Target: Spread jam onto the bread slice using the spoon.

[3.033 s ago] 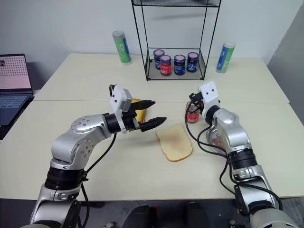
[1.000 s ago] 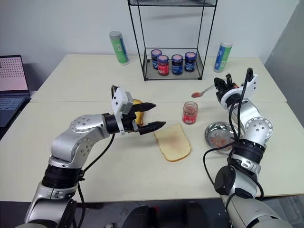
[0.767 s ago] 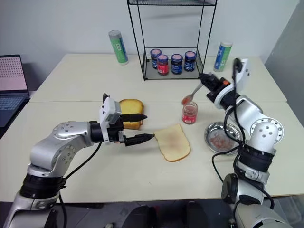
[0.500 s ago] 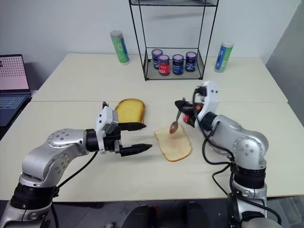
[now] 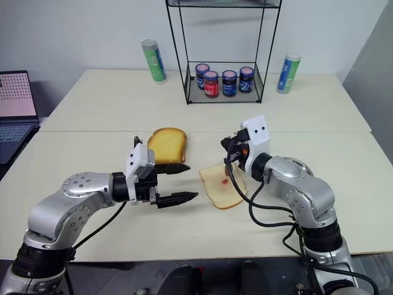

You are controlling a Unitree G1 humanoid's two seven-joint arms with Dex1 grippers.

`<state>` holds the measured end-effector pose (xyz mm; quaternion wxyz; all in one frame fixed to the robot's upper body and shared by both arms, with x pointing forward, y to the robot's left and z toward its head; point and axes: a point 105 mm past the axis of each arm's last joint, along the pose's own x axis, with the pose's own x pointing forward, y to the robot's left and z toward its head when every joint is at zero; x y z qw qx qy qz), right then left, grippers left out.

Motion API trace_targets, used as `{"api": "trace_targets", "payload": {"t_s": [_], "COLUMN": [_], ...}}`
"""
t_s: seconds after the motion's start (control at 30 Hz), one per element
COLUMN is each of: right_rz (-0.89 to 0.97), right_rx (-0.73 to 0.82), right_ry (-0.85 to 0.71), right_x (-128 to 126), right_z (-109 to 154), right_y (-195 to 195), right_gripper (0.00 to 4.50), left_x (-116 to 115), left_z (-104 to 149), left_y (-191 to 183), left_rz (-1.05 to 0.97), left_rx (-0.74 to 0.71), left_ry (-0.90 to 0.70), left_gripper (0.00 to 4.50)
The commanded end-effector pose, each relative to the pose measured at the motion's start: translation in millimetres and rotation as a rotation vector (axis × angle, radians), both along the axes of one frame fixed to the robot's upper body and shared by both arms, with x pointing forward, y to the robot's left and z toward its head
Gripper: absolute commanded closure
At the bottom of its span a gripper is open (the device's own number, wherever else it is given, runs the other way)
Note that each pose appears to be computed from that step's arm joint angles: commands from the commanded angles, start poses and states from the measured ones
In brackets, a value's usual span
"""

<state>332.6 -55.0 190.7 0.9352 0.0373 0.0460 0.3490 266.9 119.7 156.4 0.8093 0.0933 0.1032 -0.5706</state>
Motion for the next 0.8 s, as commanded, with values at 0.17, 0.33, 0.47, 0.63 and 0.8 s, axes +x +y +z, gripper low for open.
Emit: {"api": "trace_targets", "payload": {"t_s": [0.17, 0.33, 0.47, 0.63, 0.8], "right_rz": [-0.211, -0.295, -0.316, -0.328, -0.337], "right_rx": [0.246, 0.330, 0.343, 0.328, 0.336], "right_ry": [0.209, 0.372, 0.450, 0.491, 0.511], "right_x": [28, 29, 22, 14, 8], "right_z": [-12, -35, -48, -55, -54], "right_y": [-23, -33, -37, -47, -59], "right_gripper": [4.45, 4.45, 4.45, 4.45, 4.45], "left_x": [-15, -12, -12, -9, -6], "left_z": [-10, -8, -8, -8, -6], "left_y": [3, 2, 1, 1, 2], "left_rz": [-0.055, -0.038, -0.036, -0.034, -0.037], "left_rx": [0.060, 0.043, 0.042, 0.043, 0.047], "left_ry": [0.002, -0.010, -0.015, -0.024, -0.031], "left_gripper": [0.00, 0.00, 0.00, 0.00, 0.00]}}
